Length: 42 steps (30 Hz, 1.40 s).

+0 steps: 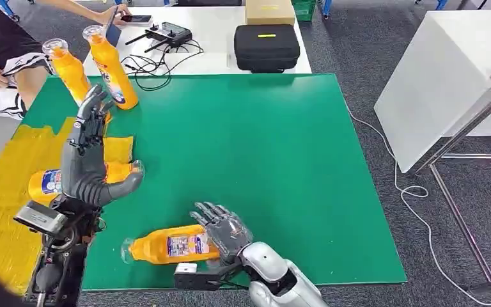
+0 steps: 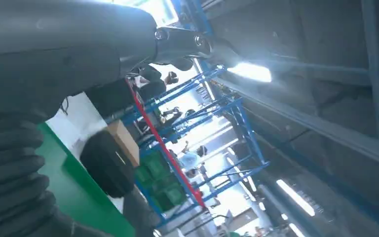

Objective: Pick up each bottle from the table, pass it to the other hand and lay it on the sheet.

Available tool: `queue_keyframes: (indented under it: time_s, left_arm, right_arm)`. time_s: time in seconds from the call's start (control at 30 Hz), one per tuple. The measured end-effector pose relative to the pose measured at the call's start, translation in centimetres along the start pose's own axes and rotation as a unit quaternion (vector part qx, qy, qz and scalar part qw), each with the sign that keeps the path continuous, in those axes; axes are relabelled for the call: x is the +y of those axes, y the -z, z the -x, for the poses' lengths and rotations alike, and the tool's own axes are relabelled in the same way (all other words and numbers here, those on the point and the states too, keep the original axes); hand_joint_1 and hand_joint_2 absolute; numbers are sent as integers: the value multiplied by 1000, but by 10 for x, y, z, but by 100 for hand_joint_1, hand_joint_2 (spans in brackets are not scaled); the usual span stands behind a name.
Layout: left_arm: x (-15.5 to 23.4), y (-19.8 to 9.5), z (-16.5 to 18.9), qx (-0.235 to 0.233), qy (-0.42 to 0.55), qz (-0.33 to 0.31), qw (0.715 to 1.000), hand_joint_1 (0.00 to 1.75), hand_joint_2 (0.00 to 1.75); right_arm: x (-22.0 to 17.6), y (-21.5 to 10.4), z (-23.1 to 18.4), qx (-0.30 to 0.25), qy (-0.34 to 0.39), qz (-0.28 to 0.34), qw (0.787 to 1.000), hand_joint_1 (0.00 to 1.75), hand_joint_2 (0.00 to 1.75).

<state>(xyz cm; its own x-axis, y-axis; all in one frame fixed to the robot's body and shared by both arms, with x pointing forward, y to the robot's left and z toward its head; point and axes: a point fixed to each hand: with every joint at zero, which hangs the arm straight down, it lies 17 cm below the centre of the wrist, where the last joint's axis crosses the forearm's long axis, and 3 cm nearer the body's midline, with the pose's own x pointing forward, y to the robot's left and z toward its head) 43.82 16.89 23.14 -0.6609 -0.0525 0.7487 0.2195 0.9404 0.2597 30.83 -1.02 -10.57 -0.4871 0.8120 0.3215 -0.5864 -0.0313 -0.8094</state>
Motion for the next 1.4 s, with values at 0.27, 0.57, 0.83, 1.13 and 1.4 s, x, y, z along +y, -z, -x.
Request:
queue_keyframes:
  time_s: [0.27, 0.57, 0.83, 1.13, 1.4]
  left_arm:
    - [-2, 1, -3, -1, -21, -13, 1000, 0, 175]
    - [-18, 8, -7, -7, -16, 1, 1000, 0, 175]
    - [-24, 8, -11, -9, -18, 3, 1000, 0, 175]
    - [-23, -10, -3, 20, -22, -10, 1000, 0, 175]
    - [-26, -15, -1, 35, -34, -16, 999, 0, 175]
  right_arm:
    - [18, 0, 29, 63, -35, -33, 997, 0, 175]
    - [28, -2, 58, 111, -53, -77, 989, 175, 175]
    - [15, 1, 67, 128, -41, -40, 990, 175, 175]
    - [-60, -2, 87, 143, 128, 169, 967, 175, 175]
    - [-144, -40, 116, 138, 240, 366, 889, 175, 175]
